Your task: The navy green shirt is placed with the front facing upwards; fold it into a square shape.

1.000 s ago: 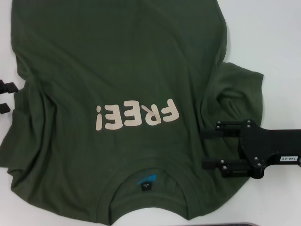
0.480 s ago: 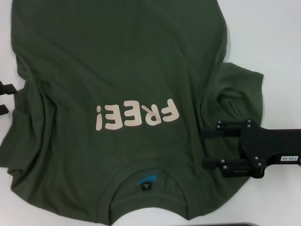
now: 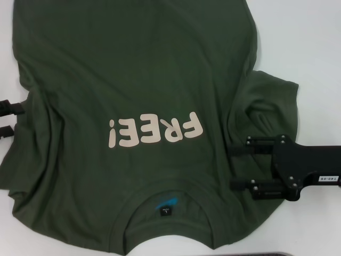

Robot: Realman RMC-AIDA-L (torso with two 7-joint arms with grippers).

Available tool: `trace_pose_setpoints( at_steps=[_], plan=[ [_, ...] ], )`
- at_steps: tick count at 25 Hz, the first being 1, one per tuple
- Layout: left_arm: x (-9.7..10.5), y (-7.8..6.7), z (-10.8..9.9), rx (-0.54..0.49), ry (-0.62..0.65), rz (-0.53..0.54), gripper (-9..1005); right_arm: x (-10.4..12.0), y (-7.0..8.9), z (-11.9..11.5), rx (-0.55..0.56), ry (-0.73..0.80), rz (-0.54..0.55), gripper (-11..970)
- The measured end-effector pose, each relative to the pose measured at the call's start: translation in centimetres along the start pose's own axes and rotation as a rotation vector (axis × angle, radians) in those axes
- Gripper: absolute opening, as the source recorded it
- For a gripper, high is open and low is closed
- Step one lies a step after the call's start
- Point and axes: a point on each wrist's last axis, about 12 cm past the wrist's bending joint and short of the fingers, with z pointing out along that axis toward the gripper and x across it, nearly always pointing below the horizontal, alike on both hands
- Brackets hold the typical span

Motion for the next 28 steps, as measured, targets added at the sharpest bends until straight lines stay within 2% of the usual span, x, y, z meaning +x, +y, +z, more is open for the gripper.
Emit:
trace_pose_setpoints(
  at_steps=[11, 28],
  plan=[
    [0.3, 0.1, 0.5, -0.003, 0.011, -0.002, 750, 0.0, 0.0, -0.1, -0.001, 0.003, 0.0, 732],
    [0.4, -0.7, 1.8, 0.0, 0.051, 0.016, 749, 0.0, 0.0, -0.1, 0.001, 0.003, -0.001, 732]
  ],
)
